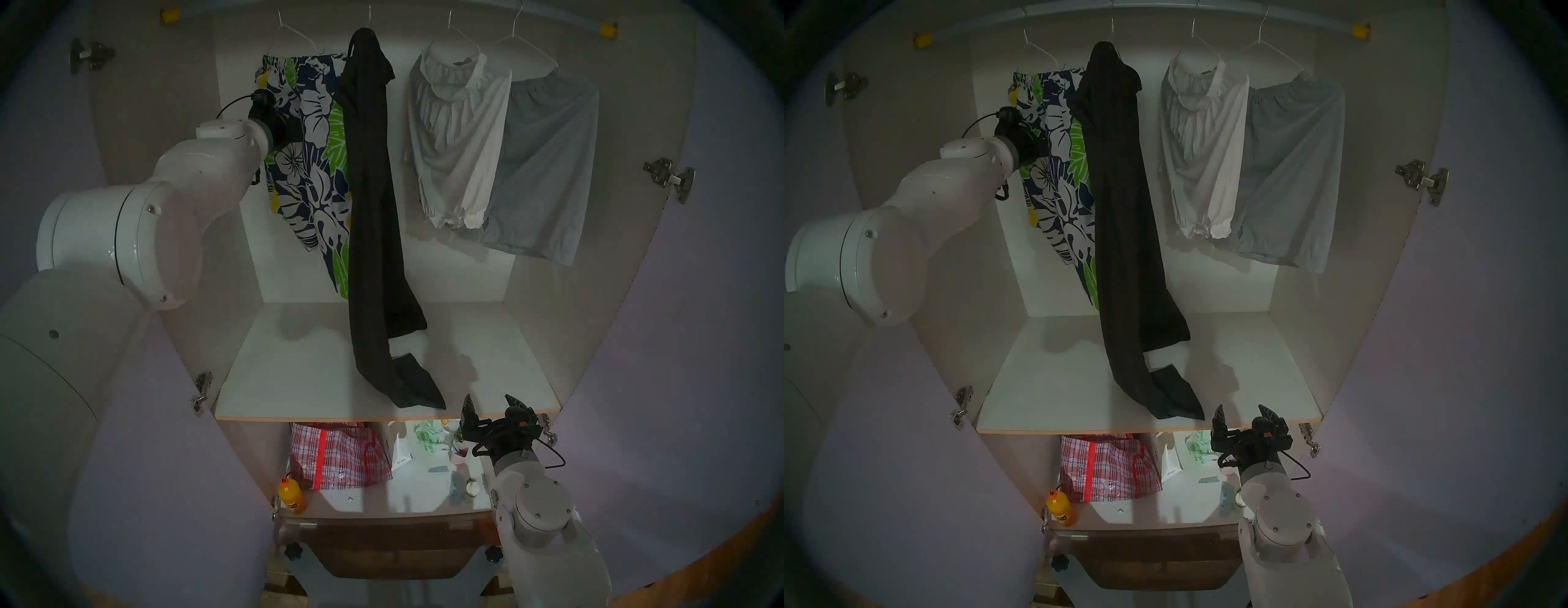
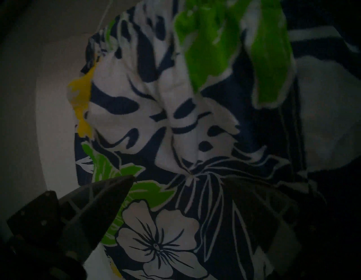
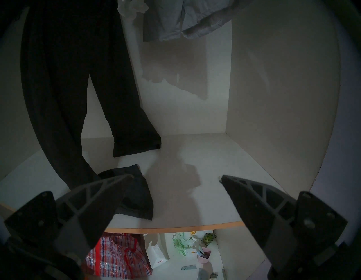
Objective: Move and arrange clothes and pants in the wardrobe
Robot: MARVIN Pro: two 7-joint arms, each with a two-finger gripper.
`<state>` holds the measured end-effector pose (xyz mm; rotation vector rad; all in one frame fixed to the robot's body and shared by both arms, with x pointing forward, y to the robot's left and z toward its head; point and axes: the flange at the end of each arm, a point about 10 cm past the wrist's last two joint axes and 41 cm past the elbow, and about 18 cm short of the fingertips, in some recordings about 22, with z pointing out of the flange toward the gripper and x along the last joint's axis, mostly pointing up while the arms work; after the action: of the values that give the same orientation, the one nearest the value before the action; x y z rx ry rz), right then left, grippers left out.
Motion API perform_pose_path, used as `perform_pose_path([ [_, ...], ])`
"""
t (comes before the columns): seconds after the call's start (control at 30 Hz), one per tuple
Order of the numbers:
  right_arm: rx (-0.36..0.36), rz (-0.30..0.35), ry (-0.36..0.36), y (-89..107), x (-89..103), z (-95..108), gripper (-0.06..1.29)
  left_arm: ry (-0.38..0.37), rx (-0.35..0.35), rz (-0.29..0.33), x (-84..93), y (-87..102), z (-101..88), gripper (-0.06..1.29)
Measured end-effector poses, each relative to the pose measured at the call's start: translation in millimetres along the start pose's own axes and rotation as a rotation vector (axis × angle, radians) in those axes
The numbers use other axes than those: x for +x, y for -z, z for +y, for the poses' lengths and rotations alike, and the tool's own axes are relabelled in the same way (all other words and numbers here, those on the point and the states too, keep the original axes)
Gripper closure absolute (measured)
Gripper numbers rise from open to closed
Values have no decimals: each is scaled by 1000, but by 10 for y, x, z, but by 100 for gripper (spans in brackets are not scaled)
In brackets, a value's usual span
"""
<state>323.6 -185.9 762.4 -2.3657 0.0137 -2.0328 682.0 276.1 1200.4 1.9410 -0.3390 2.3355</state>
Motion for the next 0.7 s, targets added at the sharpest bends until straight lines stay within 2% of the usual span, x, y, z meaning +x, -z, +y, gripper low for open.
perform_pose_path([
  [0.43,-1,-4,0,-12,-18,1,-3,45,-95,-7,62,-132,446,-3],
  [0.57,-1,-6,0,-14,-24,1,-3,55,-129,-11,71,-178,635,-3],
  [0.7,-1,-6,0,-18,-28,1,-3,71,-180,-13,91,-244,942,-3],
])
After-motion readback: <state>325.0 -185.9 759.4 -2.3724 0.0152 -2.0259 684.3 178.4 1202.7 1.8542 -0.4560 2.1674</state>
